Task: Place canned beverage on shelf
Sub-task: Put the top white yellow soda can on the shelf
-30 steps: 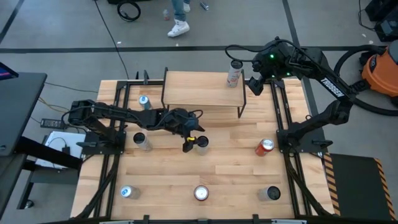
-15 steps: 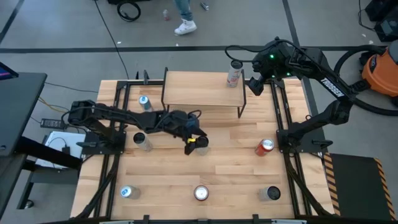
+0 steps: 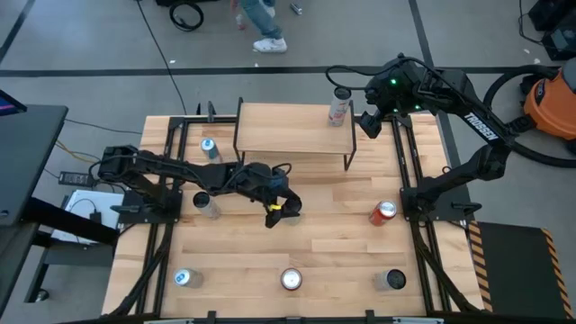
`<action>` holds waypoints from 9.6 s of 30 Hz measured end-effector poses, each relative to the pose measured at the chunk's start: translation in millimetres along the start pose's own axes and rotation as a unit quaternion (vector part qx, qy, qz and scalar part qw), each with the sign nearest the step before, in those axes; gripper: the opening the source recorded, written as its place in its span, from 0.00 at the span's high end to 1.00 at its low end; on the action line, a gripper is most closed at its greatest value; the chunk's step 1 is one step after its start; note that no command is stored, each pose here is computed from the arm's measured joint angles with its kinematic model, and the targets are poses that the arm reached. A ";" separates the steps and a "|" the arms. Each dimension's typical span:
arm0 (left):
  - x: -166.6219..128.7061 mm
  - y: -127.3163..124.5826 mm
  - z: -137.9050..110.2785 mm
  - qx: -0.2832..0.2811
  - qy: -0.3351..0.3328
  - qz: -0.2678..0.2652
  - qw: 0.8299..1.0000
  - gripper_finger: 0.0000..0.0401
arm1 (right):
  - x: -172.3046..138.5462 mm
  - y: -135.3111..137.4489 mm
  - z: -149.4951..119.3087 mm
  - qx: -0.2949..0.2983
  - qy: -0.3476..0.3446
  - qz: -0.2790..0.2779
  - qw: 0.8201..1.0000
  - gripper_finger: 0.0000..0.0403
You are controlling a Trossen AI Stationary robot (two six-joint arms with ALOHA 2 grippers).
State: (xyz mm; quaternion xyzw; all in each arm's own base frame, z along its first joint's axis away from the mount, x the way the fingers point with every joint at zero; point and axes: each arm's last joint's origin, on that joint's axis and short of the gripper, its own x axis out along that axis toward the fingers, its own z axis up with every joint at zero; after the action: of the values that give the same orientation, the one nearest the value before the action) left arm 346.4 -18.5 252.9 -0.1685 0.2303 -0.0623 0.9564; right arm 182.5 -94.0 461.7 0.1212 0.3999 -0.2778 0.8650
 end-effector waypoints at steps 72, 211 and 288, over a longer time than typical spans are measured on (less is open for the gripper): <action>15.4 -15.5 11.7 0.097 0.132 0.114 0.980 0.38 | 0.0 -0.2 -1.7 0.000 0.009 -0.001 1.000 0.11; 37.8 5.2 -7.0 0.071 0.177 0.144 0.971 0.03 | -29.6 4.6 69.6 0.042 -0.388 0.046 0.920 0.11; -63.4 38.0 138.8 0.081 0.128 0.224 0.963 0.34 | -3.2 8.2 28.7 0.012 -0.137 0.108 0.985 0.11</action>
State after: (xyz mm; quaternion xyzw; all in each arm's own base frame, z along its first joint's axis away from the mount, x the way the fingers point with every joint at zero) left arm 355.8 70.3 382.4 -0.0254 0.3765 0.1142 0.9190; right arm 203.5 -98.5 482.8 0.1345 0.2589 -0.2011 0.9351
